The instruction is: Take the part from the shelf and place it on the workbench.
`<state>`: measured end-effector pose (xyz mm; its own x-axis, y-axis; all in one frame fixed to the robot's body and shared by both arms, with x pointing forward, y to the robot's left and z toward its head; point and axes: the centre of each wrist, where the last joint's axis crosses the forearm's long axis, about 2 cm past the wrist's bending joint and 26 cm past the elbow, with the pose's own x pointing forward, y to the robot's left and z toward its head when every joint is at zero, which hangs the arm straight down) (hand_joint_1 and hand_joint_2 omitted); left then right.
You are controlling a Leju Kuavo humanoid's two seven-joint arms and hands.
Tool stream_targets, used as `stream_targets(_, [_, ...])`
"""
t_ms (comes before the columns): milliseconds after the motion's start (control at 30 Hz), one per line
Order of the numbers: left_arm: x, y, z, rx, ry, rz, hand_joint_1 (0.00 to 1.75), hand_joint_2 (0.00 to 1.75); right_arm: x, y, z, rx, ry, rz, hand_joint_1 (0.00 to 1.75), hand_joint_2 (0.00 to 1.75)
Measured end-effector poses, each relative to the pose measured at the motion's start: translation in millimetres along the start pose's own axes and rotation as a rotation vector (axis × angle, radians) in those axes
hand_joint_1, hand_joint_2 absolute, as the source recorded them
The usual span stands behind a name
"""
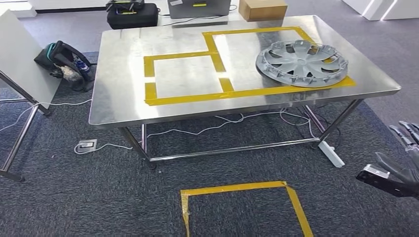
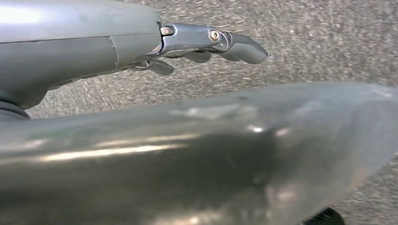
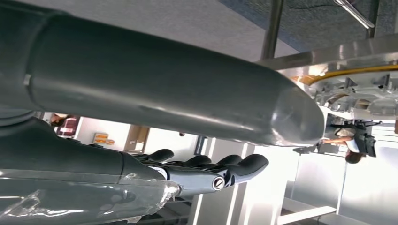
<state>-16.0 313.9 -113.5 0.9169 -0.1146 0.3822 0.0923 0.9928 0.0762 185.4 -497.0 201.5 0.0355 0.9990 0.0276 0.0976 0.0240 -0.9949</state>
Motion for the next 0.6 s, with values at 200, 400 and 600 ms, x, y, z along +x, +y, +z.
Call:
stream_targets(200, [-1.3, 1.4, 0.5, 0.008, 0.003, -0.003, 0.0, 0.0, 2.0, 0.6, 1.4, -0.005, 0.002, 0.005, 0.0, 0.0])
stream_targets(400, [-3.3, 1.2, 1.4, 0.006, 0.007, -0.007, 0.0, 0.0, 4.2, 2.1, 3.9, -0.01, 0.003, 0.013, 0.0, 0.0])
stream_targets(600, [-3.6, 1.0, 1.5, 0.003, 0.009, -0.006, 0.0, 0.0, 6.4, 3.0, 5.0, -0.025, 0.01, 0.03, 0.0, 0.0])
